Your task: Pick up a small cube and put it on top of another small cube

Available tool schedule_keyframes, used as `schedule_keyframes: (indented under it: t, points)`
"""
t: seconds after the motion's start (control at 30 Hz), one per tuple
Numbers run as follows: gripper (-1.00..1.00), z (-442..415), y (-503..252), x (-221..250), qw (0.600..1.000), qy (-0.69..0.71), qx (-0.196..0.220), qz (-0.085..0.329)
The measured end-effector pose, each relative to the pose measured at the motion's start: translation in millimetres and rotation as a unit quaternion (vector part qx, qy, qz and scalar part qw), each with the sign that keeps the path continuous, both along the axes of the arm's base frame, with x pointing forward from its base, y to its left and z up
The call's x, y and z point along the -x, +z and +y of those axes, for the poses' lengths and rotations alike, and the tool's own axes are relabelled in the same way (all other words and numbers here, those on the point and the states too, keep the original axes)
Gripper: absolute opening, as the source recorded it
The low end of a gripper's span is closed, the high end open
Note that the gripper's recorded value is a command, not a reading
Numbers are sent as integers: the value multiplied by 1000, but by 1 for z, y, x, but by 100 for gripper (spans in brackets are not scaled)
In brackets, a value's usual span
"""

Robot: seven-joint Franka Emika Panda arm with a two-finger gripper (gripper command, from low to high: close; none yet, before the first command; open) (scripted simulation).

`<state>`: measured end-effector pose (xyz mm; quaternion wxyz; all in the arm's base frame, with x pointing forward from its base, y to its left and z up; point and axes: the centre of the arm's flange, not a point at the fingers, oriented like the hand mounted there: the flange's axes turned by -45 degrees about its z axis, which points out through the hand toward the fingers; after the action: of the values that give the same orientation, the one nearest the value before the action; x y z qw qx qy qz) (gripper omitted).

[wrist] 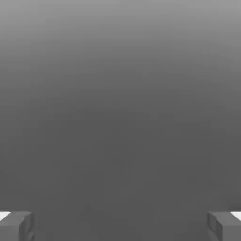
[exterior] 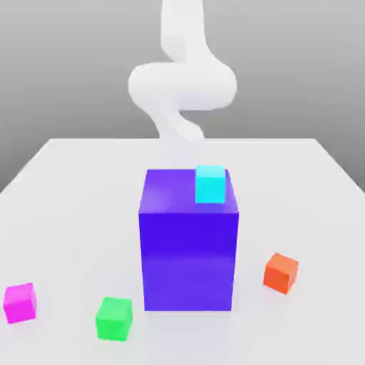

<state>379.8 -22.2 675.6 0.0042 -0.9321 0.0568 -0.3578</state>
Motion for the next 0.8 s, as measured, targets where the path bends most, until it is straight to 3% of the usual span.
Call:
schedule_keyframes:
  t: [0.2, 0.4, 0.53, 0.8]
  points:
    - [0, -66, -97, -60, 989, -117, -52, 78]
    - [0, -138, -204, -85, 956, -234, -102, 147]
    - [0, -184, -279, -82, 921, -312, -134, 190]
    - [0, -262, -431, -31, 823, -463, -193, 264]
